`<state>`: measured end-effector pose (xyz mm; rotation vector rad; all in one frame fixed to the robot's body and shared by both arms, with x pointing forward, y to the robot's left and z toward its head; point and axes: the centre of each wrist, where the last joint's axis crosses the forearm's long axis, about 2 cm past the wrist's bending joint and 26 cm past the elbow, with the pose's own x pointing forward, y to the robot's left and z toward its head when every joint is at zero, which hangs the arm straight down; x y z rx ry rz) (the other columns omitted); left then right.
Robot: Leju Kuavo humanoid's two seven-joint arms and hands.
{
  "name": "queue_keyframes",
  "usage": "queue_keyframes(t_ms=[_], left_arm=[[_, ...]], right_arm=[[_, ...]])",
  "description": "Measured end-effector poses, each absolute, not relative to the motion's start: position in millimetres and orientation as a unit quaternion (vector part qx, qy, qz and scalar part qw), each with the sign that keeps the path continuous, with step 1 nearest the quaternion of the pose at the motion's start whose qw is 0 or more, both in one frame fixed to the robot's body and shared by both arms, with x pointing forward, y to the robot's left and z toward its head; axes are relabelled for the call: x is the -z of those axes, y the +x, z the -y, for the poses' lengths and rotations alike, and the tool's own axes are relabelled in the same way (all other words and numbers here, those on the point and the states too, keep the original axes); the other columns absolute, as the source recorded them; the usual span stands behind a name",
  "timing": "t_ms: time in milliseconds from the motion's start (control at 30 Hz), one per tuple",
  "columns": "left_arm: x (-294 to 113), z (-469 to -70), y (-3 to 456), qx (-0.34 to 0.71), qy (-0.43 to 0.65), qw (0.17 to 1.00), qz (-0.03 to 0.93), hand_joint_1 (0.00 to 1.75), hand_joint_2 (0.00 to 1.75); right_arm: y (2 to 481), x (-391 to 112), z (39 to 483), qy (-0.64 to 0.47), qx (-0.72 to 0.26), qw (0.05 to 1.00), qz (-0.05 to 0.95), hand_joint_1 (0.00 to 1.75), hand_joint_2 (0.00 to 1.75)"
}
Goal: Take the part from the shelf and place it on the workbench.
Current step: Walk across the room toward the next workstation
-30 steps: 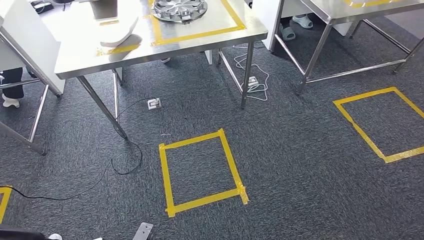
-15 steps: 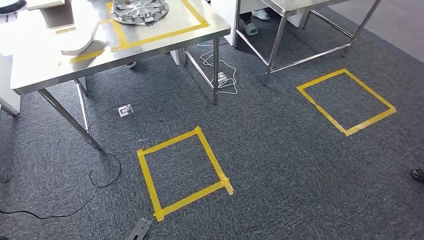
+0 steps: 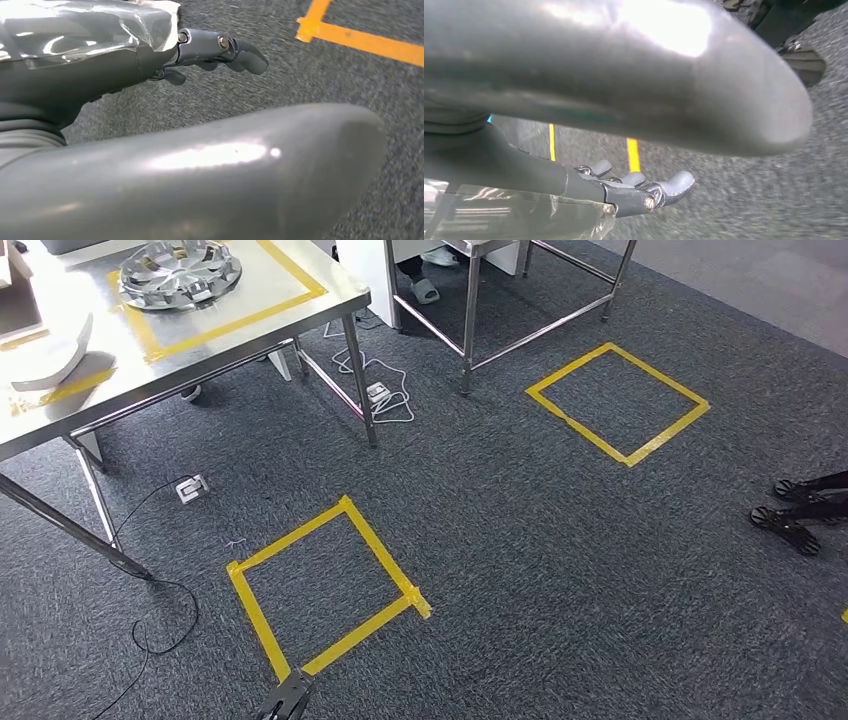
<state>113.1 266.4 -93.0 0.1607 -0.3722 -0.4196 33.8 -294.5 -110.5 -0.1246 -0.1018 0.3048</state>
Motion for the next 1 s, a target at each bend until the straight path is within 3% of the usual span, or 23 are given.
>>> queue_keyframes(t_ms=[600, 1000], left_arm=[[95, -234, 104, 0.19, 0.04, 0.969, 0.155, 0.0, 0.0], [98, -237, 96, 0.207, 0.042, 0.968, 0.135, 0.0, 0.0]], right_arm=[[20, 109, 321, -0.126, -0.184, 0.974, -0.033, 0.0, 0.0], [8, 94, 314, -0.12, -0.204, 0.969, -0.076, 0.0, 0.0]])
